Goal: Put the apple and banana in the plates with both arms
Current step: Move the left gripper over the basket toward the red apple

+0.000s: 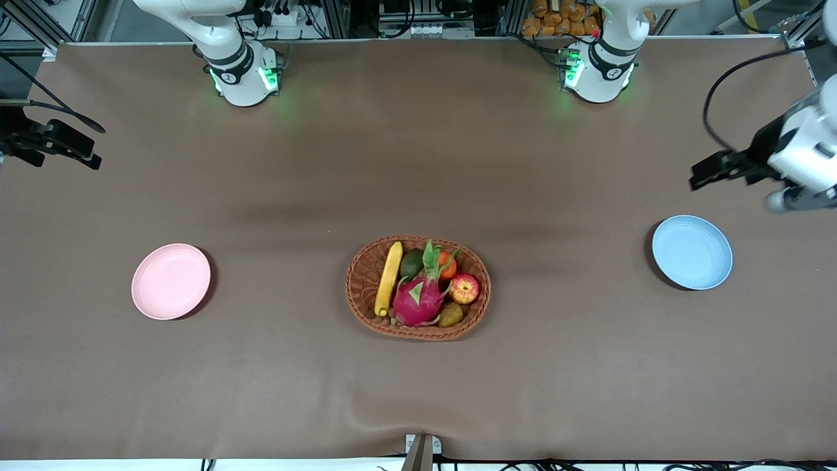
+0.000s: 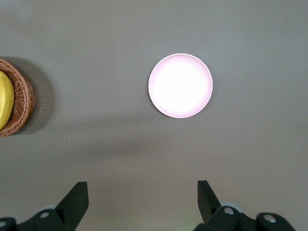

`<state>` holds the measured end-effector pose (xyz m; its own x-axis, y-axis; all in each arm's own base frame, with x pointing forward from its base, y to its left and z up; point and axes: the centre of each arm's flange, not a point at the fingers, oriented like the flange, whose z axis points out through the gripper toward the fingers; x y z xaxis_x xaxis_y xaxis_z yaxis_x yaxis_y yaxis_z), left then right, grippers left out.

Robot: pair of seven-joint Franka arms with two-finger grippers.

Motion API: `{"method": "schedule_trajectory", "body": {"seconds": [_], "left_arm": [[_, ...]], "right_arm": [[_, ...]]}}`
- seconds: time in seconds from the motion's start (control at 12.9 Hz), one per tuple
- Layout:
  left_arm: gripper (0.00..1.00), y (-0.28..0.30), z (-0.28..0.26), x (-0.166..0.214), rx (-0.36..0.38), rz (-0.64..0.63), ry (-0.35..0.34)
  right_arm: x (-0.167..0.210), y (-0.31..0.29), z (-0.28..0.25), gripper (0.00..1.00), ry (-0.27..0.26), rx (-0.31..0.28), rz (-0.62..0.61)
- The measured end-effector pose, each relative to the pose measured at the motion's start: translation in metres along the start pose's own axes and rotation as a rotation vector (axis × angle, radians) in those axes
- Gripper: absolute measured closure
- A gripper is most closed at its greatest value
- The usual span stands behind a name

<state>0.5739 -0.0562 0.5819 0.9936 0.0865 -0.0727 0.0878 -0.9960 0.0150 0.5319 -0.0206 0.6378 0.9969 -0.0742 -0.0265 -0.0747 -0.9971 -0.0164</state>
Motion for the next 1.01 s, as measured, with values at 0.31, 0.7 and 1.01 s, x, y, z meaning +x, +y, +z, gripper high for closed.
{"method": "schedule_trajectory", "body": {"seconds": [0.31,0.7,1.01], "left_arm": [[0.00,0.037,0.037,0.025,-0.018,0.045,0.021],[0.00,0.080,0.058,0.036,-0.036,0.073,0.062],[0.00,0.122,0.085,0.034,-0.035,0.085,0.037]], "right_arm": [[0.002,0.000,0.003,0.00,-0.006,0.000,0.000],[0.002,0.000,0.004,0.00,-0.006,-0.001,0.000],[0.002,0.000,0.003,0.00,-0.003,0.000,0.001]]}}
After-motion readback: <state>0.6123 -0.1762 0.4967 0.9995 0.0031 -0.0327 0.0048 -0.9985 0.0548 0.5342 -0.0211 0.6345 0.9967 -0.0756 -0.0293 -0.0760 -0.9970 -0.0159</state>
